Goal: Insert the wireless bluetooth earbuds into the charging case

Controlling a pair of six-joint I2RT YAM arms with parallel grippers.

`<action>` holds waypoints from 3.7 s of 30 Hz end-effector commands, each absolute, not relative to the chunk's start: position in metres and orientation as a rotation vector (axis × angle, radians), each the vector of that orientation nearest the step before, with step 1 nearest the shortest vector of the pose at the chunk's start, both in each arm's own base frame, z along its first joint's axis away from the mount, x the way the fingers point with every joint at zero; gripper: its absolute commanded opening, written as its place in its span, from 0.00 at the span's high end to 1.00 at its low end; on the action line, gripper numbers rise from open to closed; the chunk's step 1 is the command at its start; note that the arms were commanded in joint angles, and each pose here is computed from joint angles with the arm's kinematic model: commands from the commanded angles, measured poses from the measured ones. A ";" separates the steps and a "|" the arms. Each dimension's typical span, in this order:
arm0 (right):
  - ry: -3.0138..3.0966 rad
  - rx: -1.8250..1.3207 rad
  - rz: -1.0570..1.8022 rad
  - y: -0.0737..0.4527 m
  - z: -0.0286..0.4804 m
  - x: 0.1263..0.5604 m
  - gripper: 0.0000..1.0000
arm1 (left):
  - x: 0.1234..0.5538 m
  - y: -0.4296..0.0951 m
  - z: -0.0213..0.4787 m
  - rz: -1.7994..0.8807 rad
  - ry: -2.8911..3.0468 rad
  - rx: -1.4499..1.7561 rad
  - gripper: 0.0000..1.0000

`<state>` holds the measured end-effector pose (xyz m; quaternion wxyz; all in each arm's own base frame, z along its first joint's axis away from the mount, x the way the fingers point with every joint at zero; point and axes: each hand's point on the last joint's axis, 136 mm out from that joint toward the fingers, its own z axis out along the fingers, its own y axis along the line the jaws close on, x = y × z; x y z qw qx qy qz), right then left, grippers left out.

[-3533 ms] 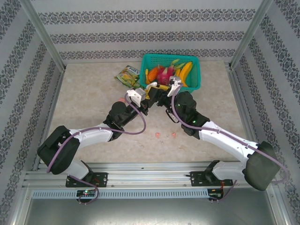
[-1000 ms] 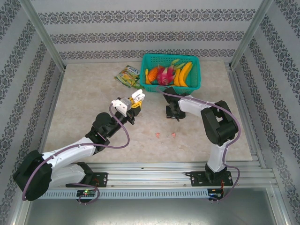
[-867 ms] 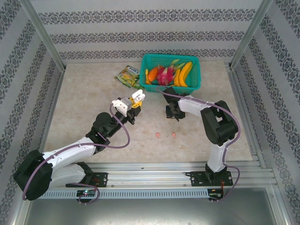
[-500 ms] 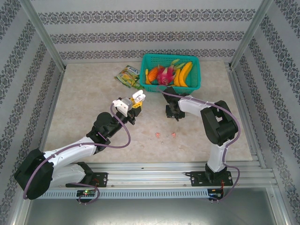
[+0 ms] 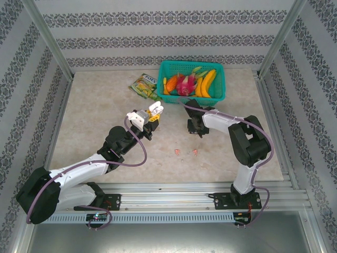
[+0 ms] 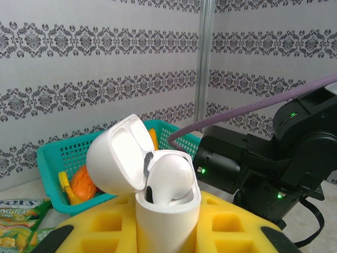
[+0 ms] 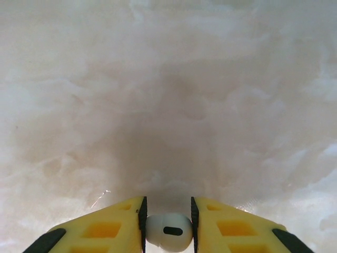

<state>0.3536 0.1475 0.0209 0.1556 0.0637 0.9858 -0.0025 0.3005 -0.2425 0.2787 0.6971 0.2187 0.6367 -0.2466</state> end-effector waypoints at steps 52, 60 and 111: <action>1.713 -0.517 0.517 0.258 0.354 0.290 0.72 | 0.302 -0.302 0.292 -0.797 1.361 0.682 1.00; 1.712 -0.528 0.523 0.259 0.343 0.289 0.72 | 0.302 -0.304 0.299 -0.816 1.350 0.673 1.00; 1.789 -0.373 0.692 0.252 0.321 0.309 0.74 | 0.302 -0.307 0.310 -0.858 1.333 0.660 1.00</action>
